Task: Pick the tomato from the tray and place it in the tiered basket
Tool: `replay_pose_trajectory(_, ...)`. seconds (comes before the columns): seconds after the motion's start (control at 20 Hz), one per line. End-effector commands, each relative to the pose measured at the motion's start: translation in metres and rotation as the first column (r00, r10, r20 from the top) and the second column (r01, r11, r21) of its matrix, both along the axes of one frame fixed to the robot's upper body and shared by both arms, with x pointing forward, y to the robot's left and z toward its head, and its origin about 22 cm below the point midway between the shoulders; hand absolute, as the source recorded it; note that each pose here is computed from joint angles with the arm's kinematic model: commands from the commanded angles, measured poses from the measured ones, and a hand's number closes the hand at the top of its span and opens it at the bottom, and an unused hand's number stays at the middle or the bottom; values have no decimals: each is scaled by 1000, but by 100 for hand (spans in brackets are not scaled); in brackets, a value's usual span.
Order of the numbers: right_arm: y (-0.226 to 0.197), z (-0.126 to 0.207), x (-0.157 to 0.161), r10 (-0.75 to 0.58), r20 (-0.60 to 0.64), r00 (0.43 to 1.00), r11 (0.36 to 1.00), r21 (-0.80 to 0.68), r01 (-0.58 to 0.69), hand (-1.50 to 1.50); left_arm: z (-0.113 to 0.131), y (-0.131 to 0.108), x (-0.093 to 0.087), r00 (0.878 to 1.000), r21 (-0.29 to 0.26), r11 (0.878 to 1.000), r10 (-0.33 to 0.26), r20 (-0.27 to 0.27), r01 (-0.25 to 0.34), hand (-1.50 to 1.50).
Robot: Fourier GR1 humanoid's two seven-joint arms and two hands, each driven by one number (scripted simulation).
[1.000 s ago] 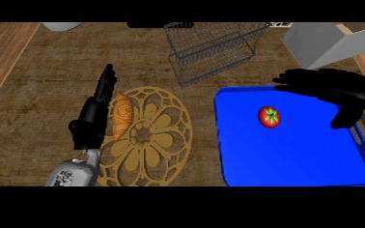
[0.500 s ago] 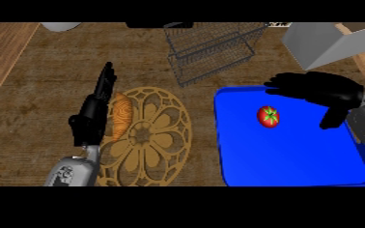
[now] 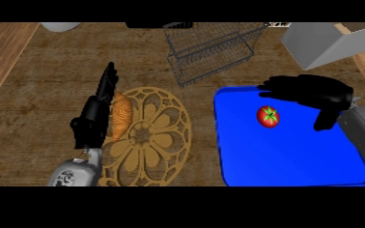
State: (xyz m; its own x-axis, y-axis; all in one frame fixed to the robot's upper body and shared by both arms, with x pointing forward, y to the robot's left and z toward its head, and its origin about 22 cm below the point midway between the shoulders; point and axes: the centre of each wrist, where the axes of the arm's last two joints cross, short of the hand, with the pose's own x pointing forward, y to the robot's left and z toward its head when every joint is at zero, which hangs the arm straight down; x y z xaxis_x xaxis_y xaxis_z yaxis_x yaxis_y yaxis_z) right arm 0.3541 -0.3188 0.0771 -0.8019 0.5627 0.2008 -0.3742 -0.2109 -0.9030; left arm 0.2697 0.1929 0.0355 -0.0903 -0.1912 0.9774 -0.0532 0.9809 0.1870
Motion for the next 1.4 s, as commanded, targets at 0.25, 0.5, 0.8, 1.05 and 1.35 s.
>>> replay_pose_trajectory(0.25, 9, -34, 5, 22, -76, 997, 999, -36, -25, -150, 1, 15, -3, 1000, -14, 1000, -5, -4, 5, 0)
replay_pose_trajectory(0.5, 14, -40, 5, 12, -103, 995, 1000, -18, -14, -150, -13, 11, 6, 1000, 10, 1000, 14, 7, -14, 0)
replay_pose_trajectory(0.8, 0, -24, 16, 23, -94, 995, 1000, 1, -23, -150, -4, 25, 11, 1000, -13, 1000, -12, 6, 12, 0)
replay_pose_trajectory(1.05, 28, -58, 6, 13, -134, 991, 1000, 4, -12, -150, 1, 17, 3, 1000, -1, 1000, 7, 4, -7, 0)
replay_pose_trajectory(1.35, 21, -61, 8, -20, -143, 990, 997, 74, 31, -150, -2, 9, 12, 1000, 9, 1000, 6, -2, -6, 0)
